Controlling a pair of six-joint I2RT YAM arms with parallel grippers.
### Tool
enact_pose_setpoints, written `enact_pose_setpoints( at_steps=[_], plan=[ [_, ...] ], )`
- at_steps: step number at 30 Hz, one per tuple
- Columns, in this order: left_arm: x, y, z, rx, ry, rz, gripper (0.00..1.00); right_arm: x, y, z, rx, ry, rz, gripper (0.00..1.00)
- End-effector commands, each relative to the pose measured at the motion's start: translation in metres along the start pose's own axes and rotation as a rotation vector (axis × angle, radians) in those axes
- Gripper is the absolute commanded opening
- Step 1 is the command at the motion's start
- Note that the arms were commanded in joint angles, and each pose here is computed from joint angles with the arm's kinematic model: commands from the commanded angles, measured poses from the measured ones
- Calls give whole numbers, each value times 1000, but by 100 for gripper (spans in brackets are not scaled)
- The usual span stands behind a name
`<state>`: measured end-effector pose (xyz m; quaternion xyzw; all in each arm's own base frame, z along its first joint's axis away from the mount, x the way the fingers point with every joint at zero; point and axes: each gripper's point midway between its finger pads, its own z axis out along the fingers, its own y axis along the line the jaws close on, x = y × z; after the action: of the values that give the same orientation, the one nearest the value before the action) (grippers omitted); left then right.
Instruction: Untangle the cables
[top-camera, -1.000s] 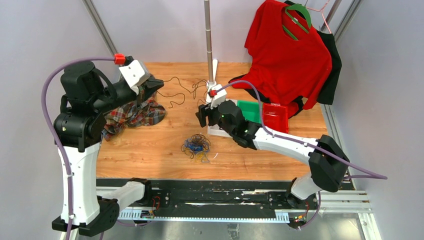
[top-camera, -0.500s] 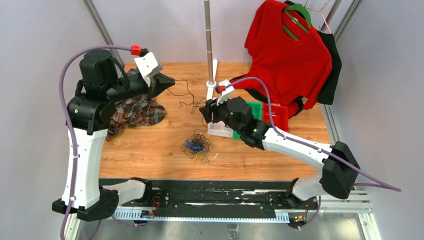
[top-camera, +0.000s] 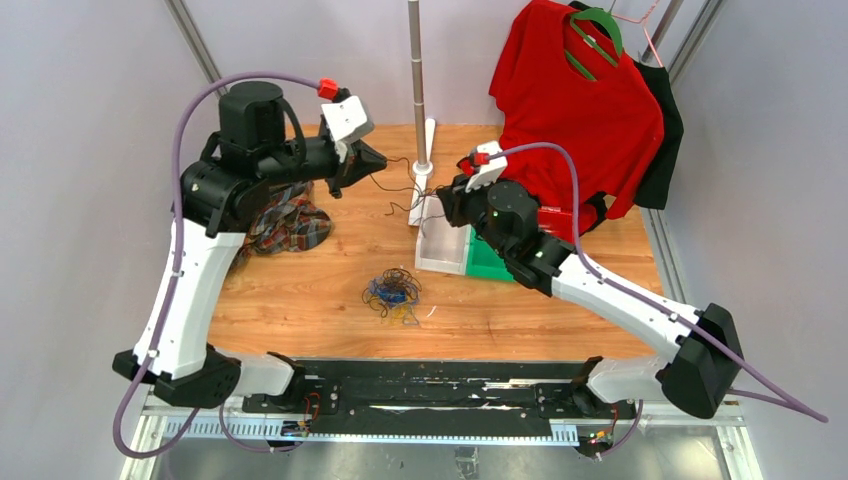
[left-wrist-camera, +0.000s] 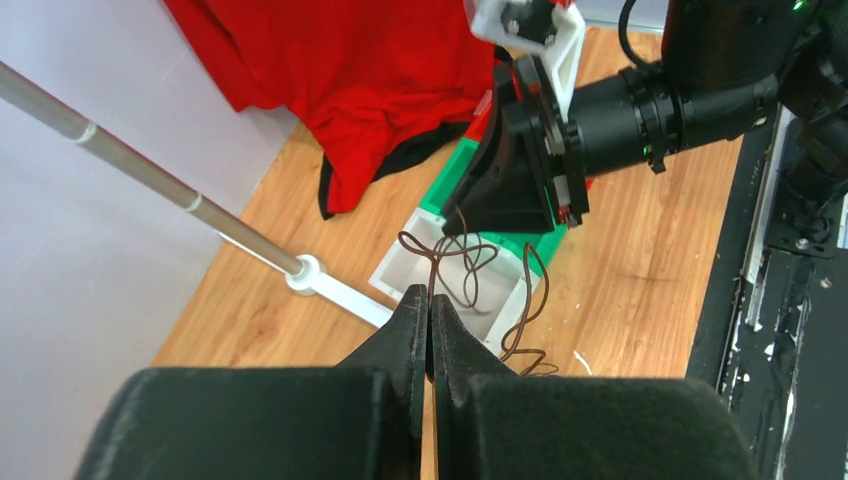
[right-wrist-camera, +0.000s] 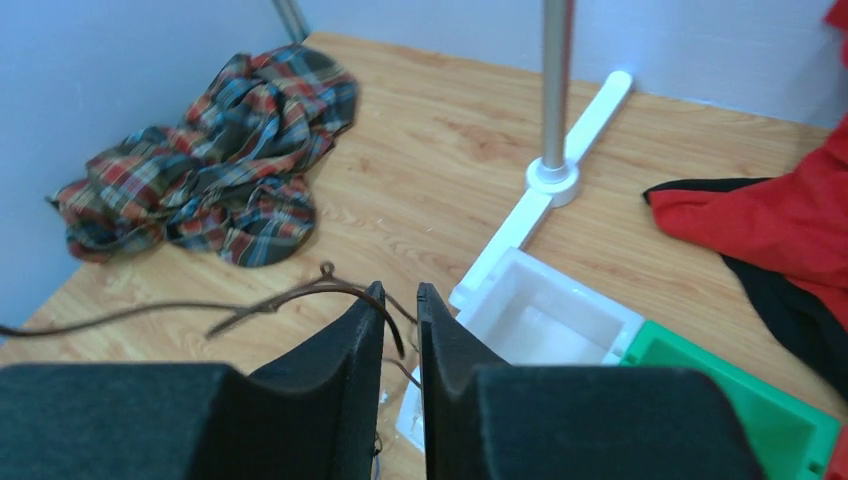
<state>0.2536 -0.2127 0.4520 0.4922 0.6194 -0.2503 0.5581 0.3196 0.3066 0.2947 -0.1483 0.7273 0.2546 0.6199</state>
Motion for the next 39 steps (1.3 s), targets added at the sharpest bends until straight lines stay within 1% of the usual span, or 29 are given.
enact_pose_setpoints(
  at_steps=[1,5,11,14,19,27,28,31,33,35,37,39],
  plan=[
    [-7,7,11,-29,-8,7,0,-13,-34,-8,104,-26,12,18],
    [4,15,28,-30,9,-4,0,-15,-54,-7,163,-16,24,16],
    [39,31,64,-36,90,-75,0,1,-79,5,254,22,28,14],
    [48,36,79,-40,103,-83,0,4,-93,9,294,29,35,12],
    [58,41,98,-33,120,-88,0,9,-108,15,325,38,49,11],
    [113,54,122,-94,209,-93,0,39,-120,34,345,116,30,13],
    [118,56,124,-104,216,-94,0,42,-121,34,344,132,29,16],
    [137,60,131,-120,254,-100,0,51,-123,32,349,181,38,29],
    [149,61,135,-124,283,-111,0,55,-126,25,370,191,51,42],
    [158,59,138,-122,303,-124,0,57,-129,16,389,186,66,53],
    [164,57,139,-119,317,-131,0,60,-130,10,384,189,82,59],
    [168,55,139,-116,325,-130,0,63,-128,6,379,200,93,60]
  ],
)
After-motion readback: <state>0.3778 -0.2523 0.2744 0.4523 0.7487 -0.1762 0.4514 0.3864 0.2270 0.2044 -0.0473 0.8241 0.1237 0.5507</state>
